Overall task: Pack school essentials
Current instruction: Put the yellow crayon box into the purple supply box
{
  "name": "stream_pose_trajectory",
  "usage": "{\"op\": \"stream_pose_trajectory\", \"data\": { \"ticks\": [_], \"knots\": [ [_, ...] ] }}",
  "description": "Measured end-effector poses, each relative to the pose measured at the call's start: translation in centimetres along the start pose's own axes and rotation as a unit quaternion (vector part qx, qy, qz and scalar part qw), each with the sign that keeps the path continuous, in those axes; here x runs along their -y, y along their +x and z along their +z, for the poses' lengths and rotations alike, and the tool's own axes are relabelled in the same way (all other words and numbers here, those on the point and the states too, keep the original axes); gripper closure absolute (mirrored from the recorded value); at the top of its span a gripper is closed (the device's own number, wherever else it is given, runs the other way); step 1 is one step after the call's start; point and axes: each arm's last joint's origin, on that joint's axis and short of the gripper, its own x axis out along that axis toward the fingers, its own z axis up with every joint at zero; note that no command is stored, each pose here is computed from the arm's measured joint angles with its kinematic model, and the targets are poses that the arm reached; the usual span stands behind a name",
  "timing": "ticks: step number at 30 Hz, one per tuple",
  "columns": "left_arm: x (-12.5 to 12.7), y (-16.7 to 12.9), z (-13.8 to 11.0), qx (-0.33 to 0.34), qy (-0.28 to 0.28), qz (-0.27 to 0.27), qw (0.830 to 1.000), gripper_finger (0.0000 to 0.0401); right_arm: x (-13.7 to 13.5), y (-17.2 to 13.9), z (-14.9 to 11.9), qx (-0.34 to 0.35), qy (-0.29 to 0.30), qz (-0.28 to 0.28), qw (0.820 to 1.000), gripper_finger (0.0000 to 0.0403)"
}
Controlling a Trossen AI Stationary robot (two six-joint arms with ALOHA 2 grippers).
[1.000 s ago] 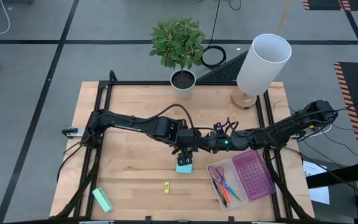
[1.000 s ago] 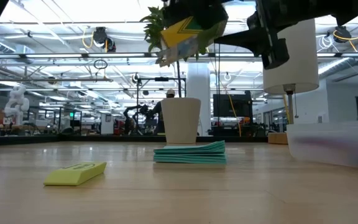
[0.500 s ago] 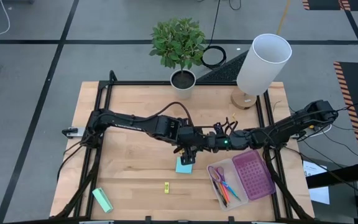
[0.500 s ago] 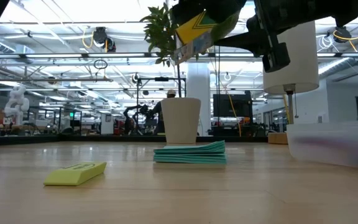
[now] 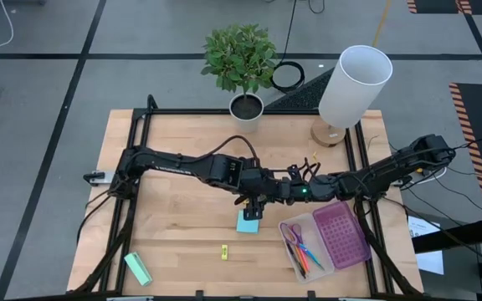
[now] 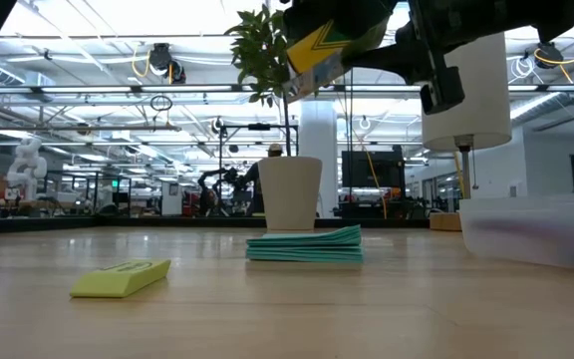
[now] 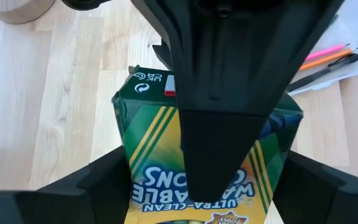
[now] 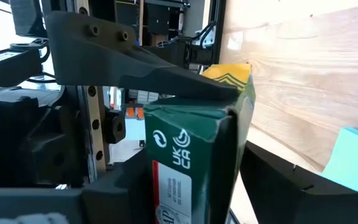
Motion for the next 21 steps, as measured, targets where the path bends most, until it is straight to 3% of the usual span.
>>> {"op": "stream_pose_trajectory", "data": {
  "ticks": [11, 21],
  "knots": [
    [0.0, 0.02, -0.03, -0.001, 0.009, 0.0, 1.0, 0.0087, 0.0, 0.0, 0.0, 0.0, 0.0, 0.0, 1.0, 0.0243],
    [0.04, 0.01, -0.03, -0.001, 0.009, 0.001, 1.0, 0.0087, 0.0, 0.0, -0.01, 0.0, -0.003, -0.001, 1.0, 0.0248]
  ]
}}
